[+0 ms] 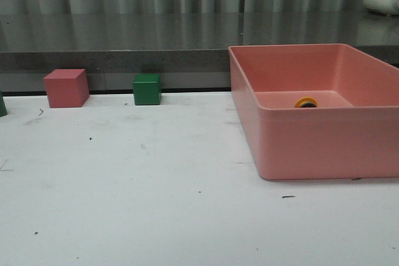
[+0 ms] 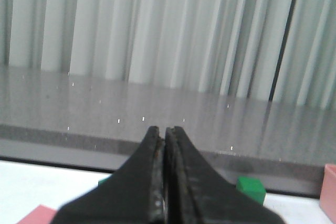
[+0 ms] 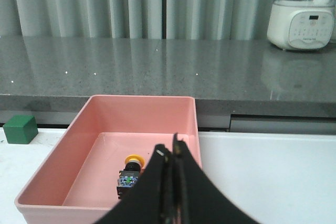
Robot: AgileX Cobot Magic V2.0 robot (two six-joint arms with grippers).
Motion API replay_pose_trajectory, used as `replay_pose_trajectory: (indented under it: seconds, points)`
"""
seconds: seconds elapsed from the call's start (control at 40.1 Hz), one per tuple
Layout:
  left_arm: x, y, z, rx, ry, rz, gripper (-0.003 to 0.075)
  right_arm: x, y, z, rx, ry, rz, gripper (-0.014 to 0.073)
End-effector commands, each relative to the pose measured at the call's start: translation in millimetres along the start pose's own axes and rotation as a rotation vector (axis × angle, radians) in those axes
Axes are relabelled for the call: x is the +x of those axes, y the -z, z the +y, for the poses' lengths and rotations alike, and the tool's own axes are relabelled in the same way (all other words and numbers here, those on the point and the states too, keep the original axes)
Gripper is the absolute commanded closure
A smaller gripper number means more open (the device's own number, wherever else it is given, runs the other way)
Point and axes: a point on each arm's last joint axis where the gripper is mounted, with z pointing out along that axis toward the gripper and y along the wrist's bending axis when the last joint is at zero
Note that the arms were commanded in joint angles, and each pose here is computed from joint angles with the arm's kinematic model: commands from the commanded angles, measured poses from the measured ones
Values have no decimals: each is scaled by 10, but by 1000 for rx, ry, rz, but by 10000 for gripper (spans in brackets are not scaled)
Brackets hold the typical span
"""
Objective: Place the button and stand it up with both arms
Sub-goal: 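Move the right gripper over the pink bin toward the yellow button, then lower the right gripper into the bin and grasp the yellow button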
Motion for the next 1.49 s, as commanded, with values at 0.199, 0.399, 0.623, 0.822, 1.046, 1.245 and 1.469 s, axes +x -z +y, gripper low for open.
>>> replay_pose_trajectory:
  seconds: [0.199,0.399,0.623,0.822,1.046,1.245,1.469]
  points:
    - [-298,-321,-39,-12,-2,90,740,-334,-309,23,-1,0,28,662]
    - [-291,-322,-38,-13,-2,98,678,-335,-308,23,-2,0,27,568]
    - [-293,-323,-38,-13,-2,96,144,-350,-311,24,-3,0,10,18]
    - [-295,-323,-39,-13,-2,94,47,-379,-494,33,-8,-8,13,-50]
    - [-295,-323,-39,-13,-2,94,47,-521,-1160,125,-42,-51,163,-50]
    - [-295,-323,-39,-13,-2,94,47,-463,-1796,419,-134,-31,363,-50]
    - [-295,-323,-39,-13,-2,94,47,-237,-2382,560,-121,-26,674,-50]
